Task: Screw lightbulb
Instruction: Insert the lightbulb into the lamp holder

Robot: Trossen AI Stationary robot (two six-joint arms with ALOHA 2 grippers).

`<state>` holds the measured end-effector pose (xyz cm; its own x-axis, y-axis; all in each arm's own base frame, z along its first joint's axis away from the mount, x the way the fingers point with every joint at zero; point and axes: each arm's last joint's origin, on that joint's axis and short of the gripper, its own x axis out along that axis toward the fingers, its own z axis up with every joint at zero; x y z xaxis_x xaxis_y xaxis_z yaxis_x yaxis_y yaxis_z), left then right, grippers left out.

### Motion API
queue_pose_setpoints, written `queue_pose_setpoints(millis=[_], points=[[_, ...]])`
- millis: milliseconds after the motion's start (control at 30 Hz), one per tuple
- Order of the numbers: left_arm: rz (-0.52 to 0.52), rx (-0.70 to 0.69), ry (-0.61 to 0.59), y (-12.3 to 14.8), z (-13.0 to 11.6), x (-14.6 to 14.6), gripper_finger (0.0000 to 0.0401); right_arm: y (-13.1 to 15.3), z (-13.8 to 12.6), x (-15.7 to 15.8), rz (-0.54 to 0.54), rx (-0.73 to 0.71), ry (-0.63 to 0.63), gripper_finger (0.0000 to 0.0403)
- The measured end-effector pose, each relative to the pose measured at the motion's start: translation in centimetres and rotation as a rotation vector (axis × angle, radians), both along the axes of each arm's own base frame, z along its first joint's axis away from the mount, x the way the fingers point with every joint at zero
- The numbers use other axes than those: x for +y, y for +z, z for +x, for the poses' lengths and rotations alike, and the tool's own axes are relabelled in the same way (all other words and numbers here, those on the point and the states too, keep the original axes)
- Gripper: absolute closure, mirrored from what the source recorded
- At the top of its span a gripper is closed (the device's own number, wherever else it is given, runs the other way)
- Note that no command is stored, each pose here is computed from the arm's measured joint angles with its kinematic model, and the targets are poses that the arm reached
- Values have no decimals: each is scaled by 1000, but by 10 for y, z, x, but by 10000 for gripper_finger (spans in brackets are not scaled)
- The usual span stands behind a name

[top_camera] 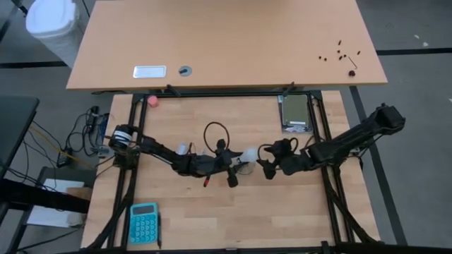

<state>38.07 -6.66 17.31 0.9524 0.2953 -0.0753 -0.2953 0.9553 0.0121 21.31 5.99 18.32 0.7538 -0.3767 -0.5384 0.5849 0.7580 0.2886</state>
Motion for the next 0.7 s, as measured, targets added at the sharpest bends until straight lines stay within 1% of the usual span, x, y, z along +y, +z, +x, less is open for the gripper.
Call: queue_pose_setpoints(millis=[67,167,333,433,700], points=[[0,2,-3,-2,1,0,243,-2,2,-2,-5,6,-5,58],[2,8,-8,-12,4,-1,243,-1,7,-1,1,-23,3,58],[17,-65,-3,-21,11,-1,243,-3,9,-1,-3,-28,2,58],[37,-52,20,-27,12,2,243,-2,10,-3,-5,-34,-6,58],[34,-29,36,-36,16,12,243,-5,13,-10,-30,-13,-27,58]])
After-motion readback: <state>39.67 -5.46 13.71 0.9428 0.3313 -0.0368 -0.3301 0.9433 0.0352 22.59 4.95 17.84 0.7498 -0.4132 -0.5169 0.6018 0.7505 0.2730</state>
